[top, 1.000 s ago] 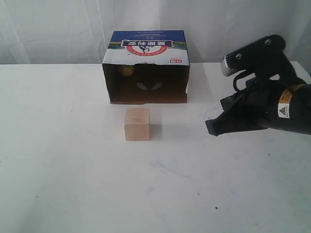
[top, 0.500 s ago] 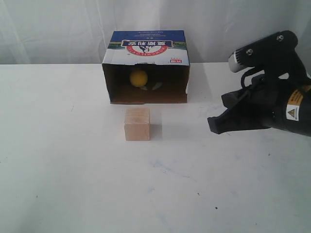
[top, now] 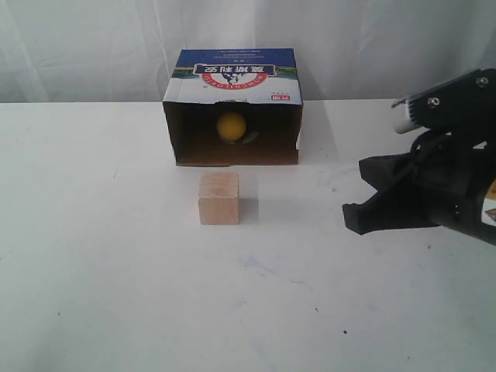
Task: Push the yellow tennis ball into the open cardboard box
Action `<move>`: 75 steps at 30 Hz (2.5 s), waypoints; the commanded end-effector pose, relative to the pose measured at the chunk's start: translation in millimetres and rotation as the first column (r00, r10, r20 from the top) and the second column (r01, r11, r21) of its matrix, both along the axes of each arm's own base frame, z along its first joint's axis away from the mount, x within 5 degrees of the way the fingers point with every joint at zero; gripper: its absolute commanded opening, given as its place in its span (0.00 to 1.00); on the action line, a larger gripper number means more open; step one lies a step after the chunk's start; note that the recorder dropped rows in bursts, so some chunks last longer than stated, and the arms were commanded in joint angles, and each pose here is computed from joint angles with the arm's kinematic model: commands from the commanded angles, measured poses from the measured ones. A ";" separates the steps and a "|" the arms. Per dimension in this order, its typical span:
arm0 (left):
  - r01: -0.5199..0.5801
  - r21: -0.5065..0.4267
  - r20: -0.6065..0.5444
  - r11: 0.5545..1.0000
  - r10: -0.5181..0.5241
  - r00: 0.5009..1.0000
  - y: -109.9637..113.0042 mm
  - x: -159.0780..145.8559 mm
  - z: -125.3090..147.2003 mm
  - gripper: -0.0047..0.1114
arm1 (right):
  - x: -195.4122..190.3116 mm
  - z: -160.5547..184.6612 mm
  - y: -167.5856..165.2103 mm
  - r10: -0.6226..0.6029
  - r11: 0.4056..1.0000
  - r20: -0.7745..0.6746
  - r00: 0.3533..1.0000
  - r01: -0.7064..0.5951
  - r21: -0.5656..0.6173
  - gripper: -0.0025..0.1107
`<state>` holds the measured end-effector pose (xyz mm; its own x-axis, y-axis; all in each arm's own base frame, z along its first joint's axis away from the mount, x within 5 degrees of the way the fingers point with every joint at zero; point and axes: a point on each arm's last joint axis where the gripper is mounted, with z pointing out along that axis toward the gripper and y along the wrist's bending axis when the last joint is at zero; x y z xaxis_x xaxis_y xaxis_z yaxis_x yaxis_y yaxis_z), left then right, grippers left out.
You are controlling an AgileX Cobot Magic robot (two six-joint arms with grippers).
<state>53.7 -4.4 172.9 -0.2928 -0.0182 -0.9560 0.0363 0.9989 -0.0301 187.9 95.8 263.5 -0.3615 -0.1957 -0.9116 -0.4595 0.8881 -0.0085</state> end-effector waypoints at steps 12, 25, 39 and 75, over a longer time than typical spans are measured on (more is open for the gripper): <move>-0.007 -0.006 0.005 1.000 0.007 1.000 0.3 0.0 -0.4 0.04 | -34.4 -9.8 -18.6 -0.037 0.997 -0.007 0.999 0.037 0.071 0.02; -0.007 -0.006 0.005 1.000 0.007 1.000 0.3 0.0 -0.4 0.04 | -48.9 -0.2 -26.3 -0.044 0.997 0.016 0.999 0.042 0.070 0.02; -0.007 -0.006 0.005 1.000 0.007 1.000 0.3 0.0 -0.4 0.04 | -78.7 -22.2 -53.3 -0.121 0.988 0.149 0.981 0.104 0.117 0.02; -0.007 -0.006 0.005 1.000 0.007 1.000 0.3 0.0 -0.4 0.04 | -131.6 -71.8 -86.6 -0.317 0.939 0.192 0.929 0.280 0.198 0.02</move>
